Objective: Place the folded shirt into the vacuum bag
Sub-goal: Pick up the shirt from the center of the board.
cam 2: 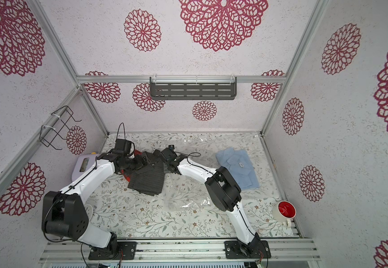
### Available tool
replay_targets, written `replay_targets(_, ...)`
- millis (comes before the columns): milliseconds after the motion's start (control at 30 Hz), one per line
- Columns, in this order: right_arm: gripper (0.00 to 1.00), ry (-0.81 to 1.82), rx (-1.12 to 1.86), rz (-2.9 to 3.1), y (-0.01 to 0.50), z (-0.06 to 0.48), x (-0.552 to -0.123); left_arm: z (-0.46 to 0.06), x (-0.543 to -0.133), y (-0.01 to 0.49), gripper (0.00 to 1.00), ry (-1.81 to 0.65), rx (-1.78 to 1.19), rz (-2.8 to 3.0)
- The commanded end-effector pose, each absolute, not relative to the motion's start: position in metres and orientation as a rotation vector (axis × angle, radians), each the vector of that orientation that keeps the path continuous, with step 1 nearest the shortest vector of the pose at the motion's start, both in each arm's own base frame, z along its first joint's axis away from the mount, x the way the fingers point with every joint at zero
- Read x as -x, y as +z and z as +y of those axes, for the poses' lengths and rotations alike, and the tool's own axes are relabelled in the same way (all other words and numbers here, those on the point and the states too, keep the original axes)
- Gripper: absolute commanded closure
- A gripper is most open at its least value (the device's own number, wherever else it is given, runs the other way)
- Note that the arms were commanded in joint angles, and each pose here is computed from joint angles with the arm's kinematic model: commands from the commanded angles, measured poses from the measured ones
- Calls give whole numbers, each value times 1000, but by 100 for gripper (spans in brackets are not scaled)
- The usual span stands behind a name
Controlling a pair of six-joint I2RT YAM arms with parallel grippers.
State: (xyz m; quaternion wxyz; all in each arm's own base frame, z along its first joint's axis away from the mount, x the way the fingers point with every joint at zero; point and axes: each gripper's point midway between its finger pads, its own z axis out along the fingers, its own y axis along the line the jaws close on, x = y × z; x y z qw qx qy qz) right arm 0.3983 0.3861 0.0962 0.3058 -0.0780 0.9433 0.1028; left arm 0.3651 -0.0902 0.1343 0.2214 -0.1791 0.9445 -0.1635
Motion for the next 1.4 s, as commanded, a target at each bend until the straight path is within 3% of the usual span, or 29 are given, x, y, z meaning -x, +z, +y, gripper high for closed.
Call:
replay_targets(0, 100, 297, 184, 2463, 116, 384, -404, -91, -334, 128, 3, -432, 541, 2618)
replay_targets(133, 100, 307, 188, 2468, 114, 385, -402, -95, -293, 102, 1, -482, 615, 2667)
replay_targets(300, 100, 336, 203, 2476, 111, 391, -400, -112, -268, 86, 6, -665, 710, 2645)
replay_targets(633, 100, 384, 256, 2490, 108, 411, -385, -126, -268, 46, 9, -755, 809, 2640)
replay_targets(767, 100, 380, 269, 2499, 106, 415, -379, -127, -274, 38, 14, -752, 823, 2633)
replay_targets(1000, 100, 369, 275, 2509, 103, 415, -375, -129, -283, 21, 37, -741, 848, 2633)
replay_targets(1233, 100, 356, 276, 2508, 105, 414, -376, -131, -287, 15, 75, -736, 839, 2640)
replay_targets(1367, 100, 358, 281, 2508, 105, 415, -375, -132, -288, 19, 90, -739, 828, 2638)
